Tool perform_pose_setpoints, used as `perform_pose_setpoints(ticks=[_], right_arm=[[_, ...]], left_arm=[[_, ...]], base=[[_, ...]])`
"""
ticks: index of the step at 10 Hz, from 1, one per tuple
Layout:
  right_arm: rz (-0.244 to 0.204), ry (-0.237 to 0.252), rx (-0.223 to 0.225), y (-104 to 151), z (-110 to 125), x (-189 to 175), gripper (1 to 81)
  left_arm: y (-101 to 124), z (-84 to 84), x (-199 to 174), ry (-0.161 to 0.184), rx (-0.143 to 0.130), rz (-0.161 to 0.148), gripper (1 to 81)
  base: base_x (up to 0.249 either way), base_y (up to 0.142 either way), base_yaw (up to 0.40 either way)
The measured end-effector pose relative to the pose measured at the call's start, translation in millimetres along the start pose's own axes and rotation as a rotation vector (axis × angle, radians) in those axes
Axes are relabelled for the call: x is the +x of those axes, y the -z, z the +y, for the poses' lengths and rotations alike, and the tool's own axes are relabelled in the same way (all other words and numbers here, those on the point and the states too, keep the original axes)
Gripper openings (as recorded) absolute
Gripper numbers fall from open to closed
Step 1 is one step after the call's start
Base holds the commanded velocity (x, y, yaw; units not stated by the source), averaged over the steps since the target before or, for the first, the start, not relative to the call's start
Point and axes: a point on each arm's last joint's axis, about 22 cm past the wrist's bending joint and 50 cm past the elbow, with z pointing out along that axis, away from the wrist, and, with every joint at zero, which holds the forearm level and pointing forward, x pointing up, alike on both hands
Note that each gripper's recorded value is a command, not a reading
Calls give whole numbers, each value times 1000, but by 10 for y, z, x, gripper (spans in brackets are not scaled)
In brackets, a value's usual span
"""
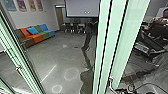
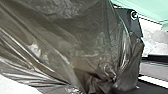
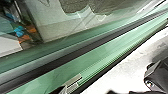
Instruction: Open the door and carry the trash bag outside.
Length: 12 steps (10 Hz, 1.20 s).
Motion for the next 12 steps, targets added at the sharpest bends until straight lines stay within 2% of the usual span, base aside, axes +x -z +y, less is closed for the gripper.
perform_pose_setpoints(ticks=[5,8,11,12], right_arm=[[67,-40,38,29,-147,200,811],[129,-42,72,91,-359,456,811],[196,-34,105,429,-651,780,811],[246,-35,93,639,-548,981,811]], left_arm=[[-2,7,-37,2,-1,-8,10],[-3,1,2,3,-1,-8,10],[-4,5,-31,7,-2,-16,10],[-4,2,-33,7,-2,-17,10]], base=[[79,0,0],[21,0,0],[0,0,0],[0,0,0]])
